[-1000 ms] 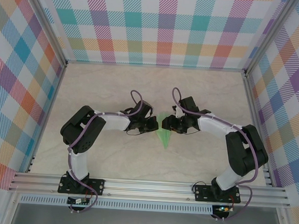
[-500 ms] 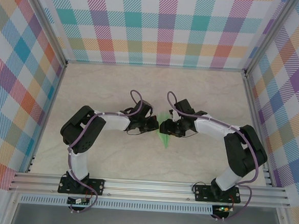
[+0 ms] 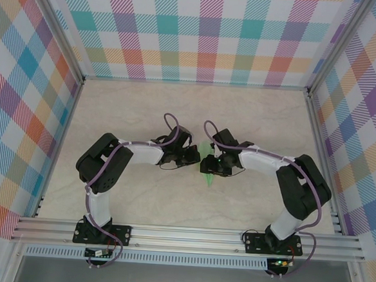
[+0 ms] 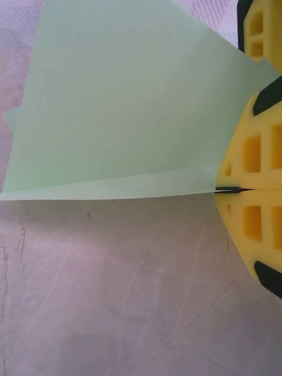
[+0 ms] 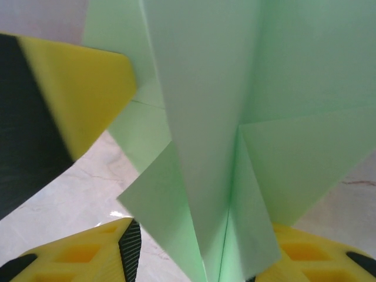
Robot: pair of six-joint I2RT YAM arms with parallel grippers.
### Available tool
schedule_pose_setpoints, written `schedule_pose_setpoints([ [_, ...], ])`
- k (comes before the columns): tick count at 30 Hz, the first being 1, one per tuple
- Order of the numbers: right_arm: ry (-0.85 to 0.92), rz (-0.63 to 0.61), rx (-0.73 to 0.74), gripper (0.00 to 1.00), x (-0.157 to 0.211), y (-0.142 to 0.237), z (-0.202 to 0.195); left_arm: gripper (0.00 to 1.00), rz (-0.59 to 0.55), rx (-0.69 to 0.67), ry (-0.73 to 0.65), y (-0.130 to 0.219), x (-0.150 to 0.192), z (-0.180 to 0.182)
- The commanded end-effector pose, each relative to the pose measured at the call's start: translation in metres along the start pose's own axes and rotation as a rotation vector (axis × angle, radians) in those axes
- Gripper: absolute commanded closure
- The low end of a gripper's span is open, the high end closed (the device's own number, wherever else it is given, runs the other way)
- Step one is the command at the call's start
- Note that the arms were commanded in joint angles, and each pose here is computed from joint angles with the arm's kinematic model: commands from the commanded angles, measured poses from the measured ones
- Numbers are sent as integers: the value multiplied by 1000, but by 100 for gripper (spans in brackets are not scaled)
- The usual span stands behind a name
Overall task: Fold a paper plane with a square sheet of paper (pick it up from the middle)
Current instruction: Place the paper plane at the center of the table.
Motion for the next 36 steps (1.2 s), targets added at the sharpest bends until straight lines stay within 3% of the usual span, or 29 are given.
schedule_pose_setpoints([
  [1, 1, 9, 34, 51, -4, -2, 2, 100, -2, 35, 8, 9, -2, -5],
  [5, -7, 6, 61, 55, -5, -3, 1, 100, -4, 28, 14, 9, -2, -3],
  [9, -22, -6, 97, 69, -5, 0, -1, 99, -17, 11, 17, 13, -2, -2],
  [13, -41, -3, 156, 87, -6, 2, -5, 89, -51, -23, 18, 24, -4, -3],
  [15, -47, 3, 172, 91, -6, 1, -6, 81, -90, -60, 20, 34, -5, -3],
  [19, -41, 16, 220, 91, -8, 1, -4, 66, -200, -175, 23, 59, -7, 2],
  [26, -43, 40, 264, 87, -14, -5, -2, 52, -369, -383, 72, 97, -7, 22],
  [36, -66, 51, 298, 82, -22, -13, -3, 25, -497, -463, 155, 124, -8, 45],
])
Point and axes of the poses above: each hand's point on the last joint's axis, 136 mm out from that joint toward the fingers, its own y axis back along the fingers, its own z axis along the line the jaws close on, x = y × z, the point moved 9 cm from there along y, back along the fingers, and after that the axes turned 15 degrees about y, right-handed, at the moved point
